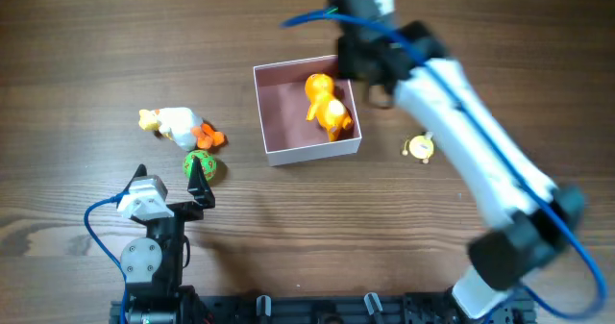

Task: Pack container
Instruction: 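Open the right gripper and move it to the orange gear toy, then lower the right gripper over the orange gear and close on it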

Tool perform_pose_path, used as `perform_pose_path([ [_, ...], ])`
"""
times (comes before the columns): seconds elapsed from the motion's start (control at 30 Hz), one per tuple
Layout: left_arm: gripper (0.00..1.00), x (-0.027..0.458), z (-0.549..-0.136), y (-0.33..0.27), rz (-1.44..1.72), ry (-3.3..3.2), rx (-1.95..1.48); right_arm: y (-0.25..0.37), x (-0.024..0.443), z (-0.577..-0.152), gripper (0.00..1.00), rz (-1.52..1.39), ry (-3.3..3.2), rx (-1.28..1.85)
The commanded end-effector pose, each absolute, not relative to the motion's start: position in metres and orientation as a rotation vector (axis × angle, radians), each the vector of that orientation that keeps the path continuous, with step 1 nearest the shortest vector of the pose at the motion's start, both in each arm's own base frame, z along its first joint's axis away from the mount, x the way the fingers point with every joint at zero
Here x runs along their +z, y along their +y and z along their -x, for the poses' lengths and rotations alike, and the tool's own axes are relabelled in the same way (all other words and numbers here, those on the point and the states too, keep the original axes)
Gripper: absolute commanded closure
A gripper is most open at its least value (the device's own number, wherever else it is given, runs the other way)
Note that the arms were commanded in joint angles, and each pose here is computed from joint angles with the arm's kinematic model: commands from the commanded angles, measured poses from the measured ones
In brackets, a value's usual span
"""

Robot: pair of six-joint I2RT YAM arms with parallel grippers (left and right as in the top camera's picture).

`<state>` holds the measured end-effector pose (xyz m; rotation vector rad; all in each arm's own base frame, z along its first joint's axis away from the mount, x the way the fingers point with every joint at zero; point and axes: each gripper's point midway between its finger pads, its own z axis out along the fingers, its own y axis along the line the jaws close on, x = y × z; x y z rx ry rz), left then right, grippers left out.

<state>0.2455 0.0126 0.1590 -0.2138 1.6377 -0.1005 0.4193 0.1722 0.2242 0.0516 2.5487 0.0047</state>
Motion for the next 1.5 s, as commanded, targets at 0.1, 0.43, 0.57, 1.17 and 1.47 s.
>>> perform_pose_path([
  [0.1, 0.00, 0.158, -0.245, 0.014, 0.202, 1.636, -0.075, 0.041, 0.271, -0.389, 0.49, -0.365, 2.541, -0.171],
  [0.43, 0.00, 0.158, -0.245, 0.014, 0.202, 1.636, -0.075, -0.073, 0.212, -0.349, 0.37, -0.871, 2.659, -0.307],
  [0.57, 0.00, 0.158, -0.245, 0.014, 0.202, 1.636, -0.075, -0.080, 0.173, -0.348, 0.37, -0.945, 2.710, -0.132],
  [1.17, 0.00, 0.158, -0.245, 0.014, 0.202, 1.636, -0.075, -0.068, 0.042, -0.329, 0.28, -1.002, 2.811, -0.026],
  [1.47, 0.00, 0.158, -0.245, 0.014, 0.202, 1.636, -0.075, -0.055, 0.019, -0.330, 0.25, -0.974, 2.792, 0.090],
])
